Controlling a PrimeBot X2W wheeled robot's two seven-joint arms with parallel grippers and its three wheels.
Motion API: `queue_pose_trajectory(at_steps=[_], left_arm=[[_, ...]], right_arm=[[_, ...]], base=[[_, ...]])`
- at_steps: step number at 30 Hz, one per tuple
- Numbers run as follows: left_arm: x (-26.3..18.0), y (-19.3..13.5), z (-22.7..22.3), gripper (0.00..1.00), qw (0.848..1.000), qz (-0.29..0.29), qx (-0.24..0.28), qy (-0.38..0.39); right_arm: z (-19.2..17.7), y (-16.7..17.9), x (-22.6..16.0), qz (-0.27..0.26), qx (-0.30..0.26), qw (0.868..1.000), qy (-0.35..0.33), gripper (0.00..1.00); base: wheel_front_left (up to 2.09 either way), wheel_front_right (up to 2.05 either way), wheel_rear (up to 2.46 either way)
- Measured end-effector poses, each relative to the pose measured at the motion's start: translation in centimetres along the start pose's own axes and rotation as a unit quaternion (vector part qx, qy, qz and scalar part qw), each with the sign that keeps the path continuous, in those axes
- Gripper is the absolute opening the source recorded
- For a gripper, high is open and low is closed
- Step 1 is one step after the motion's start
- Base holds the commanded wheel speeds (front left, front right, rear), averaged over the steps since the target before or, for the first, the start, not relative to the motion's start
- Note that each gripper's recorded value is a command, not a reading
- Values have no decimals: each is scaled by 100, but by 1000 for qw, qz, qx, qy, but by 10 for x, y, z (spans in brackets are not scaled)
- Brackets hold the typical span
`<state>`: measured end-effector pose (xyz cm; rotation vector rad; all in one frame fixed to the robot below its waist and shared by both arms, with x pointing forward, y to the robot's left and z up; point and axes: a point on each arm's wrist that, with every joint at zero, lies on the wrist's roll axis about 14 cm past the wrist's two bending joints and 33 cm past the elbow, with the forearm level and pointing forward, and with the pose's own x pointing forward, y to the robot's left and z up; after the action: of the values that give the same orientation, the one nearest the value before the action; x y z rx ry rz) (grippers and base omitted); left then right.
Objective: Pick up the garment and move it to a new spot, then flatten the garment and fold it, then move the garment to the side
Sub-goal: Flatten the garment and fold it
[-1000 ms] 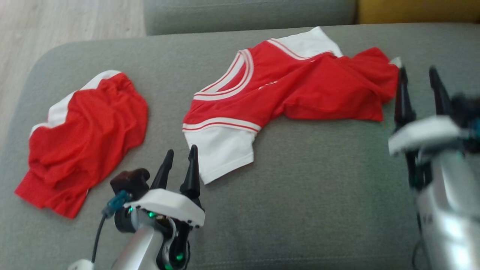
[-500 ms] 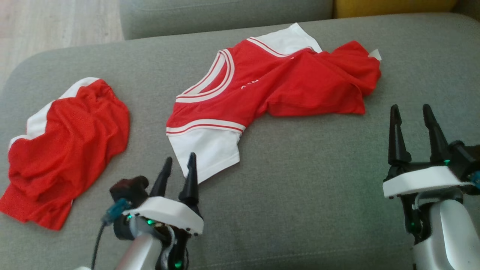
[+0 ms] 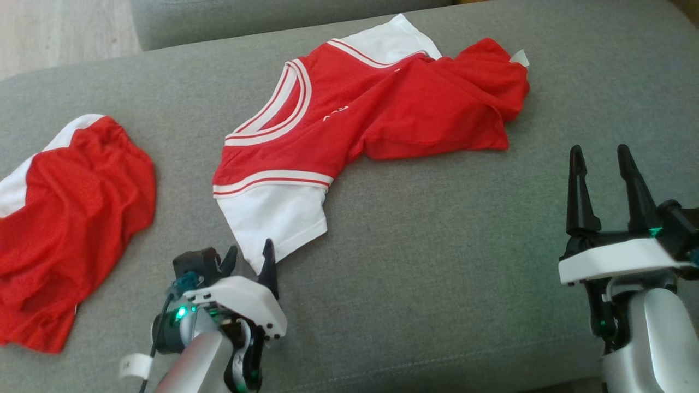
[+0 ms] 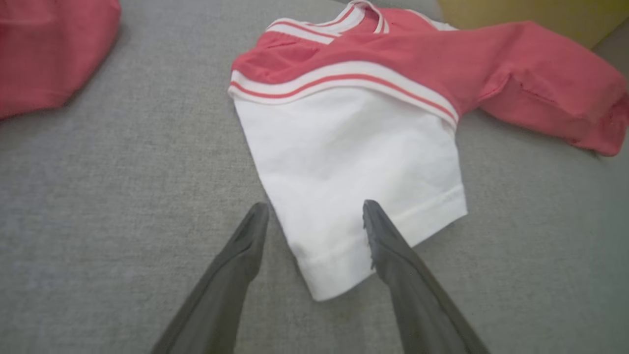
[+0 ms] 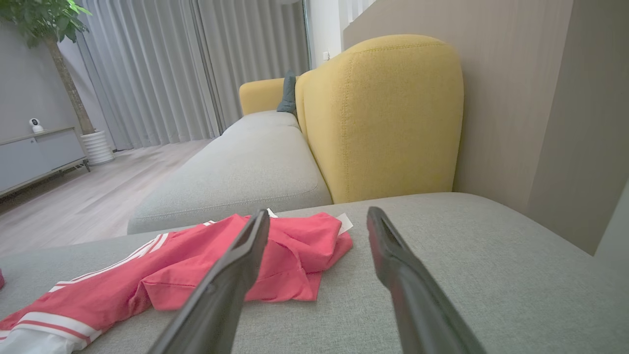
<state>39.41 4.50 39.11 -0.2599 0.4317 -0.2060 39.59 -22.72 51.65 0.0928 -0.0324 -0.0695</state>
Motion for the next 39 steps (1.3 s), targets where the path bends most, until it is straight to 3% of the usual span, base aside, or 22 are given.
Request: queue_pose_trajectory(at_steps=[12,13,14,21,29,39], left_arm=[[5,7,-19,100,999,6,16,45],[6,6,-19,20,999,1,15,47],[6,5,-18,0,999,-3,13,46],[5,7,7,0,1000,-3,-22,-15],[1,20,48,0,995,11,-44,-90],[1,19,50,0,994,7,-44,-98]], right_arm=[[-4,-2,0,-3,1,1000,9,100],[-6,-2,0,-3,1,1000,13,100],[-8,-2,0,-2,1,1000,18,100],[-41,8,11,9,1,996,90,100],[-64,35,53,45,17,987,154,100],[-104,18,75,51,-51,966,247,100]], base=[[0,0,0],[0,0,0],[0,0,0],[0,0,0],[0,0,0],[0,0,0]])
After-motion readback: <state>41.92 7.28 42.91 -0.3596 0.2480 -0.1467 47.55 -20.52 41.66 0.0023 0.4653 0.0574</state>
